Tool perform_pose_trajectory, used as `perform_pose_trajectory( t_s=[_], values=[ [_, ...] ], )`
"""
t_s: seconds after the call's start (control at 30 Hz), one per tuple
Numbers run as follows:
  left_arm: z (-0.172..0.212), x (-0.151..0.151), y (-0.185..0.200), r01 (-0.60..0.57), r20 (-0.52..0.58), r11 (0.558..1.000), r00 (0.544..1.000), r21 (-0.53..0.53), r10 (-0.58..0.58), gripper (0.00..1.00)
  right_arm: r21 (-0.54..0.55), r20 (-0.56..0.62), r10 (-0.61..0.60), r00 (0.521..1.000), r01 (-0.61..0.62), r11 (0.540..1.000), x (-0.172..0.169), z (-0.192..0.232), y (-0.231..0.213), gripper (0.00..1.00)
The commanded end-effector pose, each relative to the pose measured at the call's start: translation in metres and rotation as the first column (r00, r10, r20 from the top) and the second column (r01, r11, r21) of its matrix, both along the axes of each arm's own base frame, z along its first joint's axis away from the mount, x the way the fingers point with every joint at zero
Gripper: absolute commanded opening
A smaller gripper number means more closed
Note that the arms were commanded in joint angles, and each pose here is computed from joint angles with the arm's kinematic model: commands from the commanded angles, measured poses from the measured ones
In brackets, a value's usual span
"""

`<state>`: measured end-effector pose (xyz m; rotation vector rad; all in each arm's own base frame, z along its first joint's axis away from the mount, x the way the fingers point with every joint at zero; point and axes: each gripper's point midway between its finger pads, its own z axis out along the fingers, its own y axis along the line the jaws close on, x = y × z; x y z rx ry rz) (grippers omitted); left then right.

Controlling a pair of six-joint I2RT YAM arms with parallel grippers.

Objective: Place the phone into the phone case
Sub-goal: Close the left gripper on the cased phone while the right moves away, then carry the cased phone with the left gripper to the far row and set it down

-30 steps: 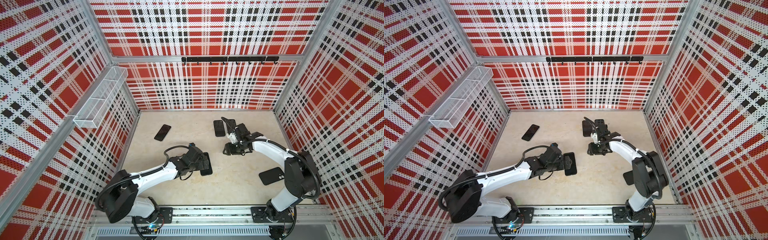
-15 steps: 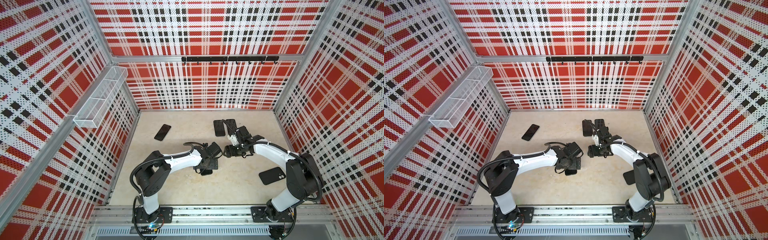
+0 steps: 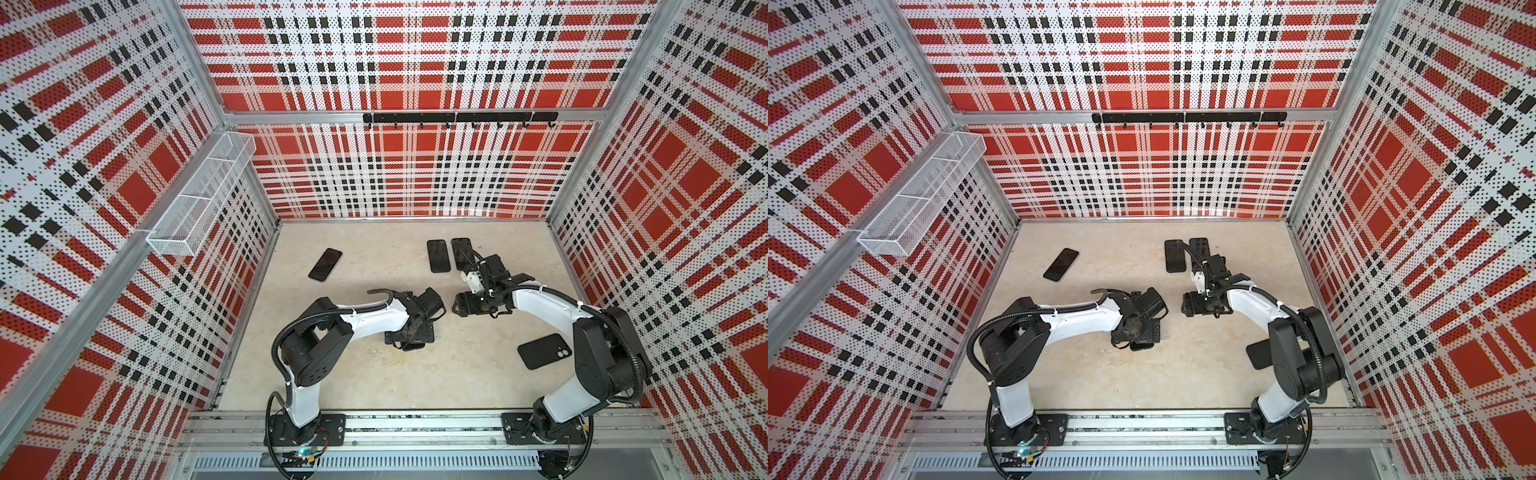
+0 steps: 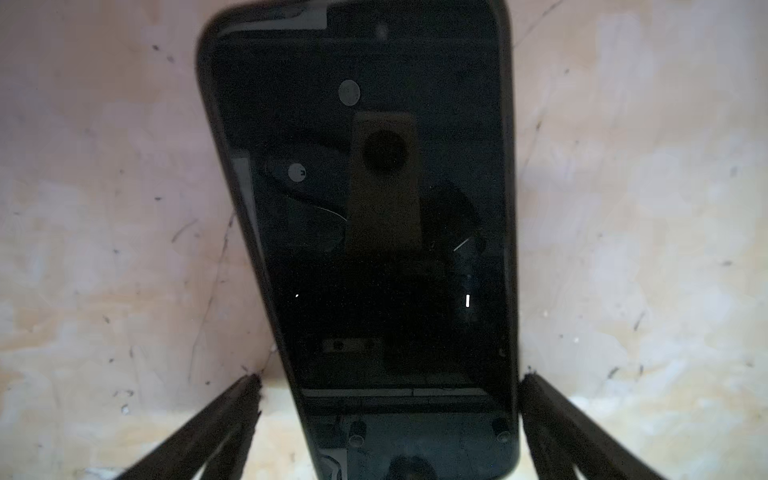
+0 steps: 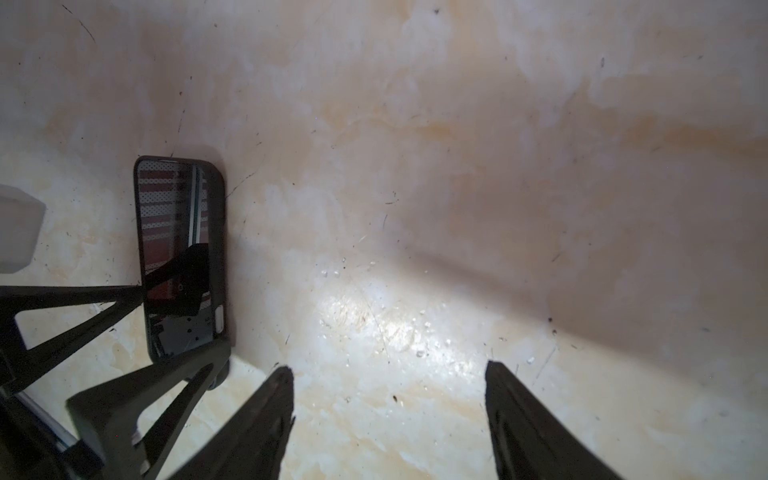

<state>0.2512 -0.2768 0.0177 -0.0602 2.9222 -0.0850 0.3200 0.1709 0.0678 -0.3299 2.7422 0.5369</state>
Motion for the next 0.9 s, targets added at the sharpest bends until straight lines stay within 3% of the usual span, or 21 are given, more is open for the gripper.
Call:
perform_pose_trajectory(
  t_s=[0.0,0.2,0.43,0.63,0.87],
  values=[
    [-0.009,0.007,0.000,-0.013,-0.001,1.000,1.000,0.005,0.013,0.93,0.019,0.038,0.019,0.999,-0.019,1.000,0.001,0.008,0.002,0.75],
    [-0.005,0.019,0.002,0.000,0.020,1.000,1.000,0.002,0.000,0.76,0.011,0.044,0.016,0.999,-0.016,1.000,0.001,0.009,-0.001,0.75],
    [0.012,0.056,-0.002,0.019,0.084,1.000,0.996,-0.022,-0.018,0.75,0.013,0.047,0.009,0.999,-0.009,1.000,-0.002,0.013,-0.002,0.75],
    [0.037,0.130,0.005,0.024,0.216,1.000,0.976,0.007,-0.025,0.73,0.013,0.054,-0.003,0.999,0.002,1.000,-0.004,0.018,-0.004,0.75],
    [0.055,0.227,-0.009,0.014,0.331,0.999,0.944,-0.043,0.001,0.70,0.003,0.054,-0.031,0.998,0.031,1.000,-0.013,0.020,-0.012,0.75]
  ],
)
